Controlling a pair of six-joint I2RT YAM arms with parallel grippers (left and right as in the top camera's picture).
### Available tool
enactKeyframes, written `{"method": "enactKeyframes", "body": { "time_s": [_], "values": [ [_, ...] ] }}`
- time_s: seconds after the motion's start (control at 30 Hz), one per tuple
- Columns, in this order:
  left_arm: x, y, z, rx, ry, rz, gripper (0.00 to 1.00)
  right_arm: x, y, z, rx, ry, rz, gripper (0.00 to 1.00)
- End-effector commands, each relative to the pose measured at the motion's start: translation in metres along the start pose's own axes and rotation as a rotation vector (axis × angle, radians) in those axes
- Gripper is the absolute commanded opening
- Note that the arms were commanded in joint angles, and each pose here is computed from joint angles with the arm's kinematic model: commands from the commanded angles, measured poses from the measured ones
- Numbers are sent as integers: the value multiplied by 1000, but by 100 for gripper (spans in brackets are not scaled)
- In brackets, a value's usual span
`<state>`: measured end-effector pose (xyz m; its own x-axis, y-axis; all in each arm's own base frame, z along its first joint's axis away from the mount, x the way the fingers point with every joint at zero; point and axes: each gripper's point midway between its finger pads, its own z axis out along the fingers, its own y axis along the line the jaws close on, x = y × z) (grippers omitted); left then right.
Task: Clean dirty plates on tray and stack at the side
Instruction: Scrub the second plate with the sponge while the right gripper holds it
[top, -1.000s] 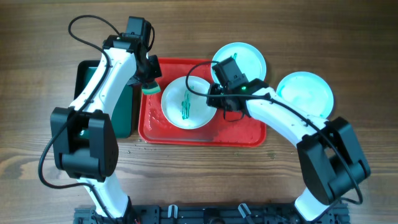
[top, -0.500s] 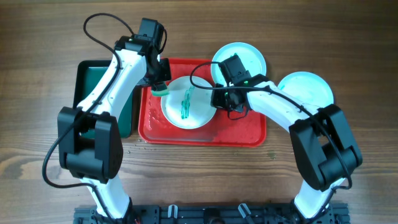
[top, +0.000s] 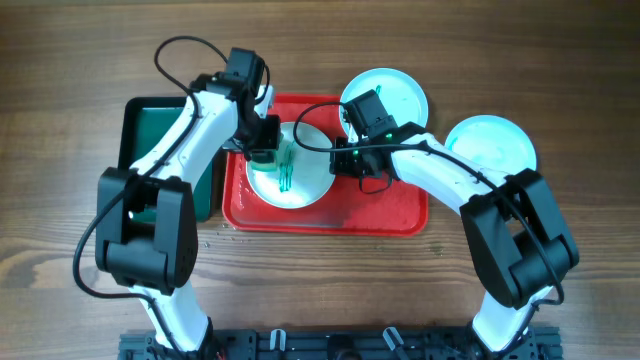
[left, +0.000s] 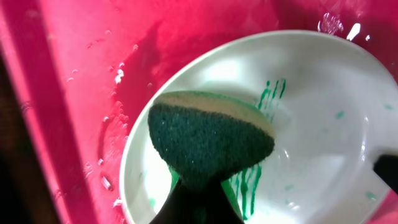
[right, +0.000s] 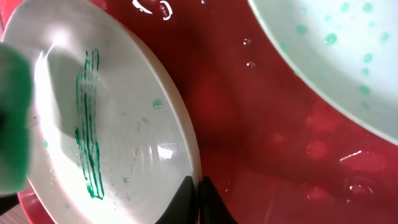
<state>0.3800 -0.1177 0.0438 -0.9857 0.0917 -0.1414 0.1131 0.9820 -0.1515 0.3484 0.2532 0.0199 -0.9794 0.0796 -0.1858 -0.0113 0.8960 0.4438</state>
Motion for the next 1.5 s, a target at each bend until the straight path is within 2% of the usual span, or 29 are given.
{"method": "enactKeyframes", "body": {
  "time_s": [0.0,0.17,0.27,0.37,0.47,0.6,0.7,0.87,0.93,1.0,1.13,1.23,1.3,1.4,1.47],
  "values": [
    [5,-6,9,40,-15,77,4,1,8,5,-34,20,-42,4],
    [5,-3,36,51,-87,93,4,0,9,5,-39,18,-45,5],
    [9,-21,41,123,-91,118,4,0,10,5,-43,19,-47,4],
    [19,-54,42,211,-75,221,4,1,12,4,-55,21,-70,4],
    [35,-76,44,229,-42,358,4,1,12,4,-55,22,-71,4],
    [63,-70,46,193,64,436,4,1,12,4,-54,21,-71,4],
    [61,-26,47,14,95,327,4,1,12,4,-54,21,-72,4],
    [43,62,32,-385,-2,-101,4,1,12,4,-53,21,-69,4],
    [41,72,27,-447,-33,-183,4,1,12,4,-54,20,-69,4],
    [41,70,27,-447,-42,-207,4,0,12,4,-53,20,-69,4],
    [49,48,33,-391,-6,-156,4,0,12,4,-53,20,-69,4],
    [65,4,43,-163,101,-19,4,0,12,4,-56,18,-69,4],
    [70,-14,45,-55,129,-17,4,-1,14,4,-67,16,-67,5],
    [70,-14,44,-34,133,-31,4,-2,18,4,-84,14,-69,20],
    [69,-13,44,-34,131,-36,4,0,16,7,-80,22,-65,23]
  ]
}}
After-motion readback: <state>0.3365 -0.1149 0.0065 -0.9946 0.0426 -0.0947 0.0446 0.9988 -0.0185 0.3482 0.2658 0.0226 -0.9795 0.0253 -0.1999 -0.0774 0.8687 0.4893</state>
